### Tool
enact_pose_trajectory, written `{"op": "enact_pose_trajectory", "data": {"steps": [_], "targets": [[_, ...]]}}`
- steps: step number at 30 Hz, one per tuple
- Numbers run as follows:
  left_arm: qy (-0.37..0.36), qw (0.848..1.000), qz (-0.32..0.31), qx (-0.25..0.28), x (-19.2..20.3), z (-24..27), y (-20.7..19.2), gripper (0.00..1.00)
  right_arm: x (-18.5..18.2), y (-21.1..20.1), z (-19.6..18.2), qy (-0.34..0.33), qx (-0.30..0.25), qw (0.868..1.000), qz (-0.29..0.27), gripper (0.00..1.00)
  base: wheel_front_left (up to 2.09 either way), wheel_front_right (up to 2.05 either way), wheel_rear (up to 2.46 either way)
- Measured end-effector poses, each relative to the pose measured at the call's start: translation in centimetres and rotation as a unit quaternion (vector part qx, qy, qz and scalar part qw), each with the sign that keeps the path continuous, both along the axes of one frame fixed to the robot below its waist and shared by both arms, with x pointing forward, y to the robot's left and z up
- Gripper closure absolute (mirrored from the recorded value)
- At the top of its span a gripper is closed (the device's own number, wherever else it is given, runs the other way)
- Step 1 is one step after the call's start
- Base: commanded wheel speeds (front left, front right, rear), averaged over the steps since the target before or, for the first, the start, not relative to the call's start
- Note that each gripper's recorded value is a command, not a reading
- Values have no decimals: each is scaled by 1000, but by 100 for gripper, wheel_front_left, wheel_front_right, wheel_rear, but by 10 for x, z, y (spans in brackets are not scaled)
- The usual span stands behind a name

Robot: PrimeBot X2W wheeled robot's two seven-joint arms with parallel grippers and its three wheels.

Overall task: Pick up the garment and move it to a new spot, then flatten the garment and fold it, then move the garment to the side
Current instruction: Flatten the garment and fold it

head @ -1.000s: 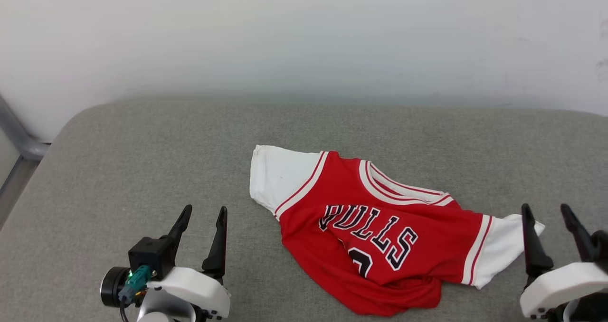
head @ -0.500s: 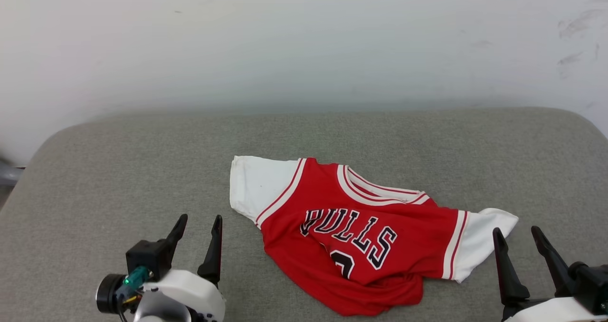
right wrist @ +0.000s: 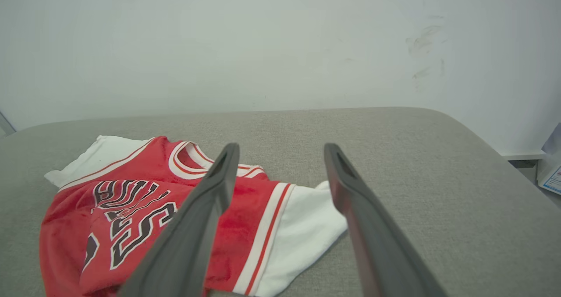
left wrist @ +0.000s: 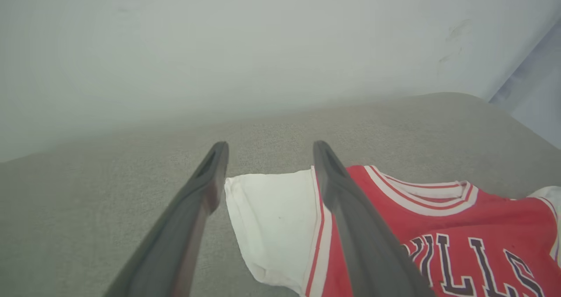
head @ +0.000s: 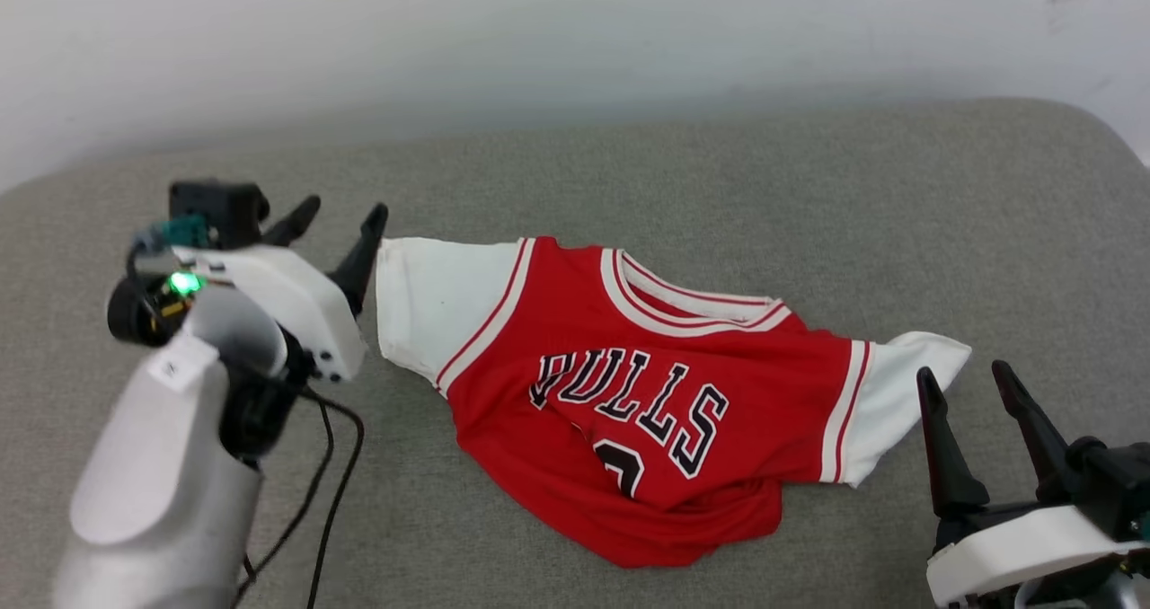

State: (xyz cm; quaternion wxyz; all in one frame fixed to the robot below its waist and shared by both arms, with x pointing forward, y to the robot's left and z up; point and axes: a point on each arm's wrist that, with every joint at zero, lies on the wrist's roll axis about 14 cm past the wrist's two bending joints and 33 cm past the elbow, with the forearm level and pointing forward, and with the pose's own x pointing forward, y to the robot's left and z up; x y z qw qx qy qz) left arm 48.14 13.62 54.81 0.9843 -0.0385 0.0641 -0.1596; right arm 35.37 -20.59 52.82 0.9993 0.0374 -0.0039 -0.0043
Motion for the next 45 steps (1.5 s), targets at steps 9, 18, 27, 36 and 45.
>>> {"op": "enact_pose_trajectory", "data": {"steps": [9,18,27,36,45], "targets": [[171,982,-57,49,56,-38,-9,0,22,-13,-23,22,0,1000,-20,0,0,0,0],[341,935,-58,75,72,-122,7,0,33,-27,-50,48,8,998,-43,0,0,0,0],[414,905,-59,80,80,-178,6,0,33,-39,-78,79,11,995,-64,0,0,0,0],[457,883,-69,86,72,-193,-2,100,34,-41,-85,89,13,994,-67,0,0,0,0],[368,923,-52,102,75,-165,1,100,28,-44,-89,111,42,990,-74,0,0,0,0]]}}
